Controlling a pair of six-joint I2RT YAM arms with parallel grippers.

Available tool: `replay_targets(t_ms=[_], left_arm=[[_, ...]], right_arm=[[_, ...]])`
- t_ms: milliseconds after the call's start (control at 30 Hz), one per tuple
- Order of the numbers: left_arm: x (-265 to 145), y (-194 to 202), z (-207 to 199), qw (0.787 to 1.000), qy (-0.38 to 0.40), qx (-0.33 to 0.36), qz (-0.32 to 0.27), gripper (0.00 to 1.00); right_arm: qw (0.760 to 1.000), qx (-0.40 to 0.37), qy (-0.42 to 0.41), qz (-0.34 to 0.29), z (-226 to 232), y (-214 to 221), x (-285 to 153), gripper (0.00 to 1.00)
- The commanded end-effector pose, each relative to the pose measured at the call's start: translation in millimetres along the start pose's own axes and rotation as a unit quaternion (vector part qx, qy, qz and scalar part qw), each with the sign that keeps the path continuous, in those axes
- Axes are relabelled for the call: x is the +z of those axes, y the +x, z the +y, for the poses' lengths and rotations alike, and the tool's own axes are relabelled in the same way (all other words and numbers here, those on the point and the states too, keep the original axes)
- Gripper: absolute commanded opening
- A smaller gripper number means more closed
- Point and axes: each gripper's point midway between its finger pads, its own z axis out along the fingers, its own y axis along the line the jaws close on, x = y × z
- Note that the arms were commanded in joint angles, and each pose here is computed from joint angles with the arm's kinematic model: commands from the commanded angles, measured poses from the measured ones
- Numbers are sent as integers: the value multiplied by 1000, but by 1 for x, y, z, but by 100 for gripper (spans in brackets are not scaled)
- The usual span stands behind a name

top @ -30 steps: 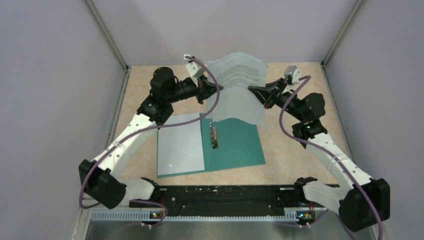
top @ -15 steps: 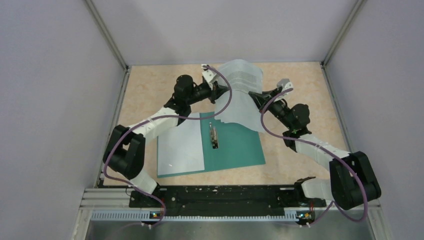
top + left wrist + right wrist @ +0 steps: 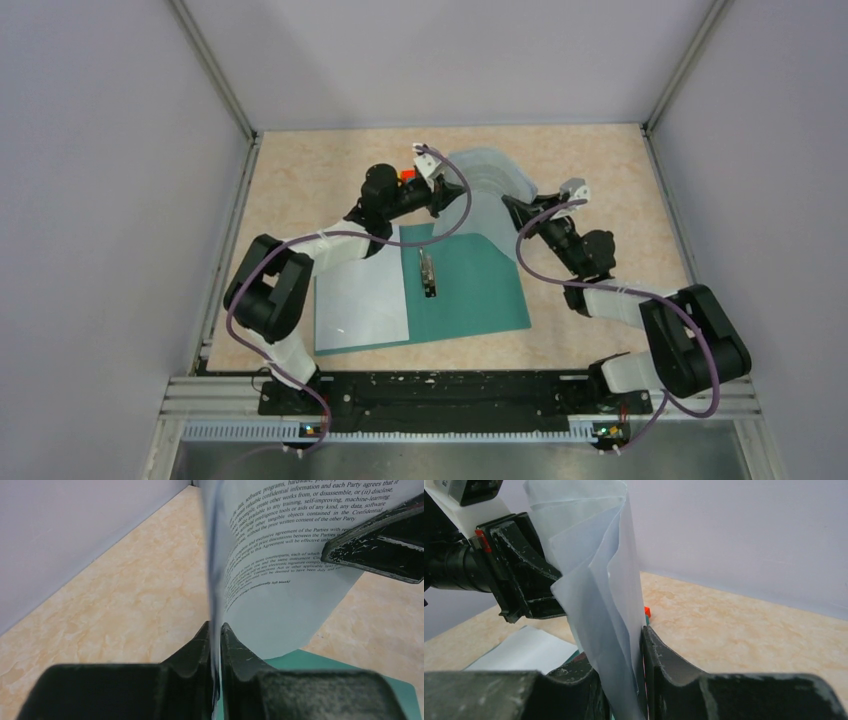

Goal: Put the files into the folder

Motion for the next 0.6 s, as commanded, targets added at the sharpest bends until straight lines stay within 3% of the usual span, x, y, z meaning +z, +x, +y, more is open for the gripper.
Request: replay_targets(t_ms=[0,267,567], left_arm=[[4,-11,-8,999,9,15,-31,18],[9,-2,-7,1000,10,0,-26,36],[16,-4,-6,999,20,-11,-32,45]], right_arm=[[999,-6,-5,-36,1,-15,-2,27],[1000,1,-6,-24,-6,-6,-1,32],[999,20,-22,-19,-12,-9,2,45]])
